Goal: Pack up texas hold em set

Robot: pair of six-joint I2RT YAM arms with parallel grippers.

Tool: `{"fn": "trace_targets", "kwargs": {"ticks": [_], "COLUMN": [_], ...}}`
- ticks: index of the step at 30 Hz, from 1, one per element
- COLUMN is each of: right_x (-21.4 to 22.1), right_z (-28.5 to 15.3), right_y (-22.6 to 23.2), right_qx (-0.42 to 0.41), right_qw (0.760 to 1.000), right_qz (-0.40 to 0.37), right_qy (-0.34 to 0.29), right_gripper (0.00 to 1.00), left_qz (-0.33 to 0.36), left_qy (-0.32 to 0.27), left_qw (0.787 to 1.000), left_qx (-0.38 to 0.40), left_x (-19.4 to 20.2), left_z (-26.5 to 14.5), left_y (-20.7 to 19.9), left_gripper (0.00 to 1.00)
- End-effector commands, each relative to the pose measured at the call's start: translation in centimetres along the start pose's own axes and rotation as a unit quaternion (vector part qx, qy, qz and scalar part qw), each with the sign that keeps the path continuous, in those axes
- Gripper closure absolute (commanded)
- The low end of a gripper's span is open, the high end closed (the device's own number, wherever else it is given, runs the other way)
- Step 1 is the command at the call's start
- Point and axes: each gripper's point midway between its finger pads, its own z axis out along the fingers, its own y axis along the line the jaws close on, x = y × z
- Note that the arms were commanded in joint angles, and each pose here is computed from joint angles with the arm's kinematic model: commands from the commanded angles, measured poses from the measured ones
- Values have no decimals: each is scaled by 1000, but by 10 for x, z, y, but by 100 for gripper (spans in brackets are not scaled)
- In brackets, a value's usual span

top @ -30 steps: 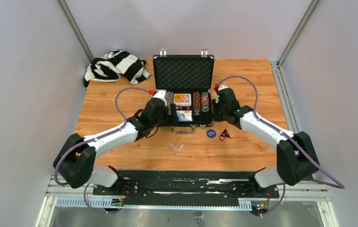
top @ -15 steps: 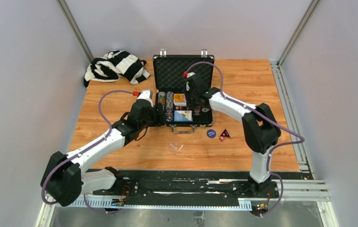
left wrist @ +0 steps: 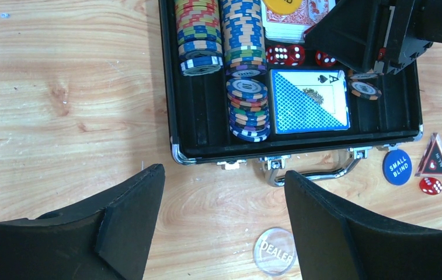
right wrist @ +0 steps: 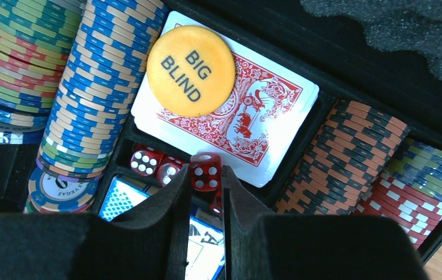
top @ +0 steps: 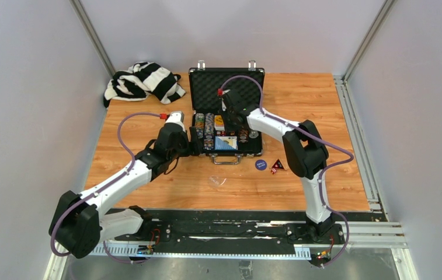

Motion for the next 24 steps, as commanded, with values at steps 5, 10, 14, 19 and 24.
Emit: {"fn": "trace_targets", "kwargs": {"ticks": [5, 10, 14, 19, 24], "right_x": [4, 5, 9, 4, -14], "right_z": [-6, -14, -13, -17, -36], "right_y": [13, 14, 13, 10, 9], "right_qx": [-5, -5, -4, 4, 8], "right_qw": [1000, 1000, 1000, 1000, 999], "right_qz": [-20, -24, -23, -22, -31], "right_qy": [10, 8, 11, 5, -23], "right_gripper": [91, 91, 81, 57, 56], "left_qz": [6, 2, 2, 4, 4], "left_qy": [2, 3, 4, 1, 4], "left_qw": [1000, 1000, 1000, 1000, 1000], "left_qx": [-4, 4, 7, 5, 9], "left_x": [2, 3, 3, 1, 3], "left_z": [3, 3, 1, -2, 0], "left_y": [5, 2, 1, 2, 0], "left_gripper": [21, 21, 21, 21, 21]}}
